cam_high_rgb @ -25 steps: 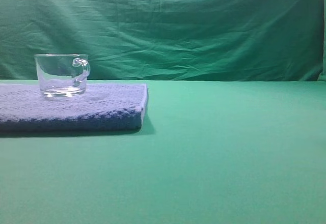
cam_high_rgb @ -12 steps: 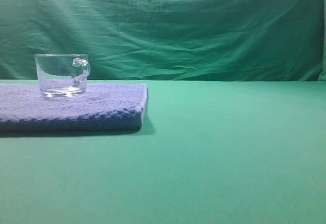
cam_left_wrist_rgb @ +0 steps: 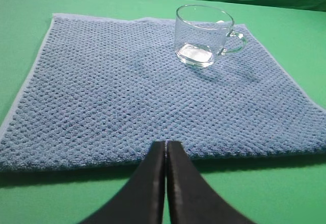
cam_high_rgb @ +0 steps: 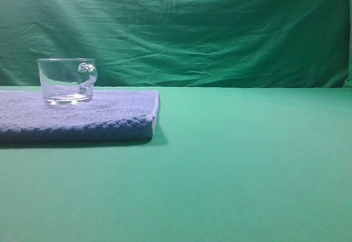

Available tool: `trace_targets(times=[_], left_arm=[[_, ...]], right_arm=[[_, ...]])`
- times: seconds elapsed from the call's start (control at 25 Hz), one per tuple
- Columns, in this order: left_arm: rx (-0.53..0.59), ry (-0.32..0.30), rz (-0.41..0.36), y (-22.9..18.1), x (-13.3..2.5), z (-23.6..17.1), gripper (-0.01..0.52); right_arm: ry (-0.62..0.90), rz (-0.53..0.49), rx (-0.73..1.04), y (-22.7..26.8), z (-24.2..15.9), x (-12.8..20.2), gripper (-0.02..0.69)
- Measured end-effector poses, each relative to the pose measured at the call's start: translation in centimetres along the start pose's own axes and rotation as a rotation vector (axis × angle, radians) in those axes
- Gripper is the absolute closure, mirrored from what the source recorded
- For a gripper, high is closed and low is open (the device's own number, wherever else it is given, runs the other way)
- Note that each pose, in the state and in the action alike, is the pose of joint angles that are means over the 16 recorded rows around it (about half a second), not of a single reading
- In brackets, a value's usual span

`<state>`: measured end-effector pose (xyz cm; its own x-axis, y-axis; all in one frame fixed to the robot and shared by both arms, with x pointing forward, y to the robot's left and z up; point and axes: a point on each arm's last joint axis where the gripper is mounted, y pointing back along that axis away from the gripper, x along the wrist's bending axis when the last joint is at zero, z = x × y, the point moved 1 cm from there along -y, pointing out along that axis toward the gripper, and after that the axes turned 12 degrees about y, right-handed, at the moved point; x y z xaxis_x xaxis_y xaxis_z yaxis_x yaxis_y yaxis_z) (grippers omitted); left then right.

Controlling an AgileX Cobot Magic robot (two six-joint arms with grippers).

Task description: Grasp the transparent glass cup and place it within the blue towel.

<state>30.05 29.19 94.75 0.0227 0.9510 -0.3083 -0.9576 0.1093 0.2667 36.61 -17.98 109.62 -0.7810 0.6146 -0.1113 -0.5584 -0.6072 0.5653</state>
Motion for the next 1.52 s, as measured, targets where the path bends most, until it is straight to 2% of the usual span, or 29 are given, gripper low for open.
trace_targets(times=[0.32, 0.6, 0.8, 1.0, 1.28, 1.52], left_arm=[[0.000, 0.000, 0.000, 0.0, 0.0, 0.0, 0.514], [0.000, 0.000, 0.000, 0.0, 0.0, 0.0, 0.514], [0.000, 0.000, 0.000, 0.0, 0.0, 0.0, 0.514], [0.000, 0.000, 0.000, 0.0, 0.0, 0.0, 0.514], [0.000, 0.000, 0.000, 0.0, 0.0, 0.0, 0.514], [0.000, 0.000, 0.000, 0.0, 0.0, 0.0, 0.514]], right_arm=[[0.002, -0.011, -0.077, 3.8, -1.6, 0.9, 0.665], [-0.008, -0.110, -0.159, 5.1, -1.4, 0.0, 0.665], [-0.045, -0.251, -0.189, 6.6, -1.8, -1.3, 0.665], [-0.108, -0.441, -0.206, 9.0, -3.5, -2.0, 0.665], [-0.164, -0.716, -0.233, 11.2, -7.4, -0.7, 0.665], [-0.163, -0.870, -0.265, 9.8, -11.1, -0.1, 0.665]])
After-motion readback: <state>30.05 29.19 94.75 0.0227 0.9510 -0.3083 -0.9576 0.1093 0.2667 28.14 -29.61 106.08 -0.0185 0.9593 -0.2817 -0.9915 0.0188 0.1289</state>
